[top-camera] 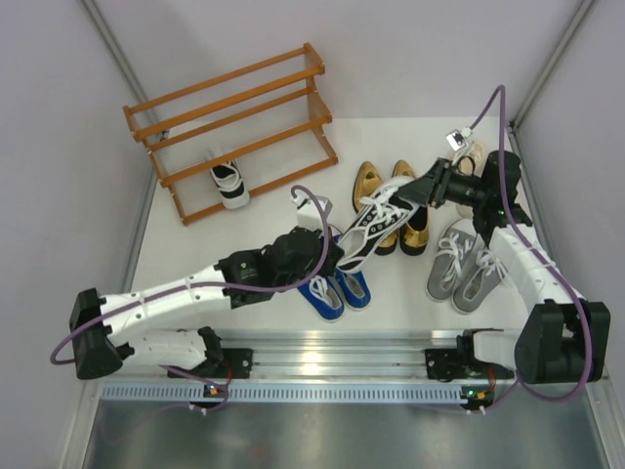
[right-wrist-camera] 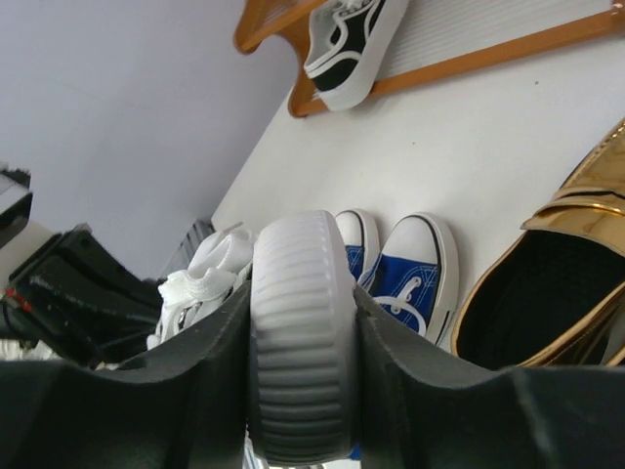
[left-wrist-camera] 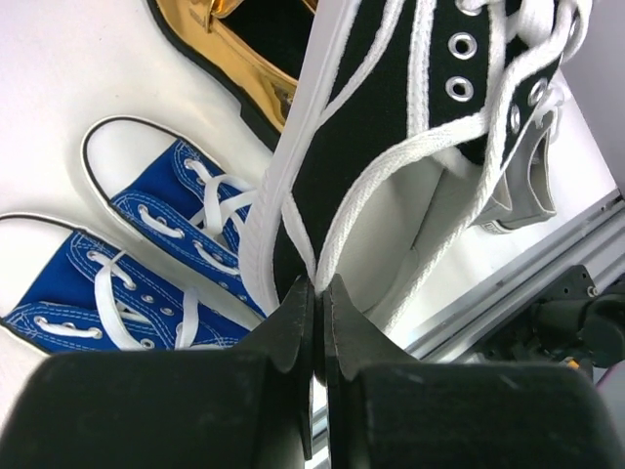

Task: Place and organize the shoes onto the shoe shelf
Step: Pick up the shoe at the center of the board.

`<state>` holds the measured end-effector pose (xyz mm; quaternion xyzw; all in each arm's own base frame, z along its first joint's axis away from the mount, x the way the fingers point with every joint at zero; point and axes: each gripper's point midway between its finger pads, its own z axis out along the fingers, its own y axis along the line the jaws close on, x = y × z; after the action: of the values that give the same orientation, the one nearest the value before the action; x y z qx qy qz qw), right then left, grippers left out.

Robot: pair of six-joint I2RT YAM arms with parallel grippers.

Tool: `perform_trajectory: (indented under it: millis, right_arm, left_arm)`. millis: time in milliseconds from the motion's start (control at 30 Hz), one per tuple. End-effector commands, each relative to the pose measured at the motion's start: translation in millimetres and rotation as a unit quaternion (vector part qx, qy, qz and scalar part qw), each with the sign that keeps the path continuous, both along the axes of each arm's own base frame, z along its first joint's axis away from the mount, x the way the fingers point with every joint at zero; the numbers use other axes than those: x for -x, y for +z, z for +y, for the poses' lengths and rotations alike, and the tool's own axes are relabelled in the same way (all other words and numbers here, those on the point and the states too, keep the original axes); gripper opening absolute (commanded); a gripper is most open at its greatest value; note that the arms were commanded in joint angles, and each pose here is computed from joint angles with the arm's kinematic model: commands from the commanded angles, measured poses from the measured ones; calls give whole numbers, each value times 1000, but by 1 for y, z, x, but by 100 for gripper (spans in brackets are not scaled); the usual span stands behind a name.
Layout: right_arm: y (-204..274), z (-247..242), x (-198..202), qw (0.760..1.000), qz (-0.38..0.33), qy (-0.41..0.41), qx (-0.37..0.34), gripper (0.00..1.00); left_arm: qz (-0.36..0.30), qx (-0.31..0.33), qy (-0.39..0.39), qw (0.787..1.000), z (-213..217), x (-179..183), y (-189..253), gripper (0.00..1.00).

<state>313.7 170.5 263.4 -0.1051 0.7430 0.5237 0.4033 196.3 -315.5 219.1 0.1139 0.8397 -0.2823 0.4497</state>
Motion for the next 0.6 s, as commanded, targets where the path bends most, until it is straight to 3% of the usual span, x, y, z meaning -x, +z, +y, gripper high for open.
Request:
perform_trajectory:
  millis: [0,167,267,567]
  right_arm:
    - [16,-2,-1,998,-65,17,0,44]
    - [19,-2,2,996,-86,24,12,79]
    - [22,-4,3,994,-102,22,25,87]
    - [20,-29,6,990,-134,-4,42,88]
  left_arm:
    - [11,3,-4,1000,15,13,-2,0]
    - [20,12,15,1000,33,18,-5,0]
    - [24,13,21,999,41,21,-6,0]
    - [20,34,83,996,80,21,17,0]
